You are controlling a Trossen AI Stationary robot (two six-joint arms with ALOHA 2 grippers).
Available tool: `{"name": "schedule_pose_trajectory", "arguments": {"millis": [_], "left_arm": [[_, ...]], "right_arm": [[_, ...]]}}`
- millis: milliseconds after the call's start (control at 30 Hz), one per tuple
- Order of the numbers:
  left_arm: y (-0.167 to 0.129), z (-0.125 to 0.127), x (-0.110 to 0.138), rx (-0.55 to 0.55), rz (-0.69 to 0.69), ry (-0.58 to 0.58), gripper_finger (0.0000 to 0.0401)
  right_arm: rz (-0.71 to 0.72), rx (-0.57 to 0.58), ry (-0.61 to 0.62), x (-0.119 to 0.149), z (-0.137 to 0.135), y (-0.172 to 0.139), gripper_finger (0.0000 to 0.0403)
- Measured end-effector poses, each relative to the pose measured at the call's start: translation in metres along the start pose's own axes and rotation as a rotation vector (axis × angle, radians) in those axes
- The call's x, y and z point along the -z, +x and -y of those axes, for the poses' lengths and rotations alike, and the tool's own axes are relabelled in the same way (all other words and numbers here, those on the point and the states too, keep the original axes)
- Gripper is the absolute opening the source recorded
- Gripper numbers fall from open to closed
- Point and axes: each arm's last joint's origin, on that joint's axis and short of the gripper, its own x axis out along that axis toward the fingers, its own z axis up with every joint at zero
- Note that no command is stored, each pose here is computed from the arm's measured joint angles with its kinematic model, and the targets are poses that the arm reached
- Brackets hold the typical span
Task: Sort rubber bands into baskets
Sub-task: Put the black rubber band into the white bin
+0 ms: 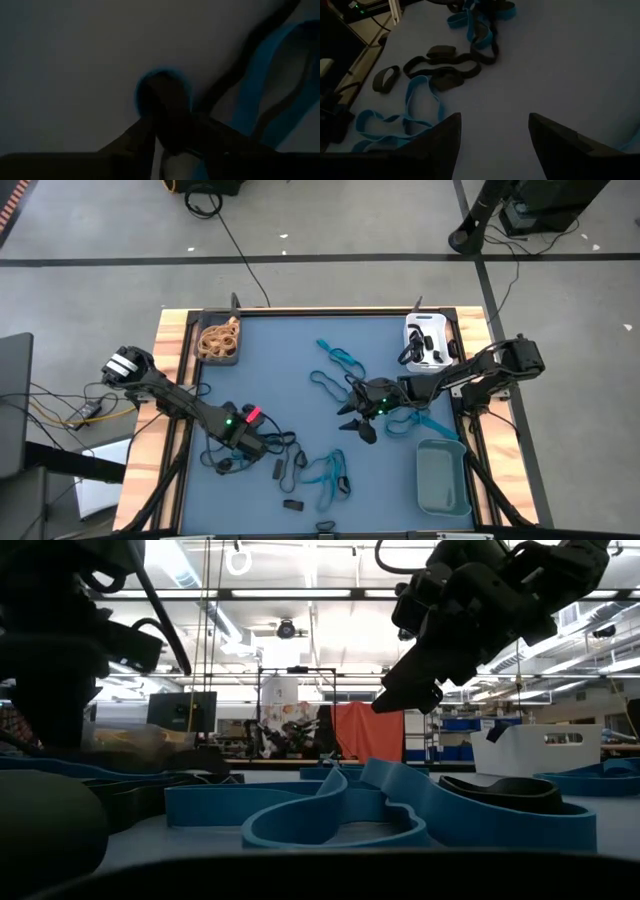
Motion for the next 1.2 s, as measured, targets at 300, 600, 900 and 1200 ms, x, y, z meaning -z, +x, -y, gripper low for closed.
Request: {"name": "schedule_pose_trajectory", "arguments": {"millis": [300, 600, 900, 1200], "left_arm": [[-0.004, 0.005, -0.003, 0.046, 0.021, 0.075, 0.0012], [-0.047, 0.017, -0.024, -0.015, 0.197, 0.099, 0.0012], [-0.075, 0.062, -0.055, 0.263, 0.633, 0.421, 0.0011], [-0.085, 0.066, -0.08, 0.307, 0.812, 0.439, 0.001]], "right_arm": [[0.003, 0.009, 0.0, 0.0, 0.0, 0.0, 0.0243], [0.03, 0.016, 0.004, -0.003, 0.0, 0.0, 0.0242], [0.2, -0.061, -0.04, -0.017, -0.015, -0.001, 0.0242], [0.353, -0.148, -0.076, -0.027, -0.039, -0.004, 0.0258]]}}
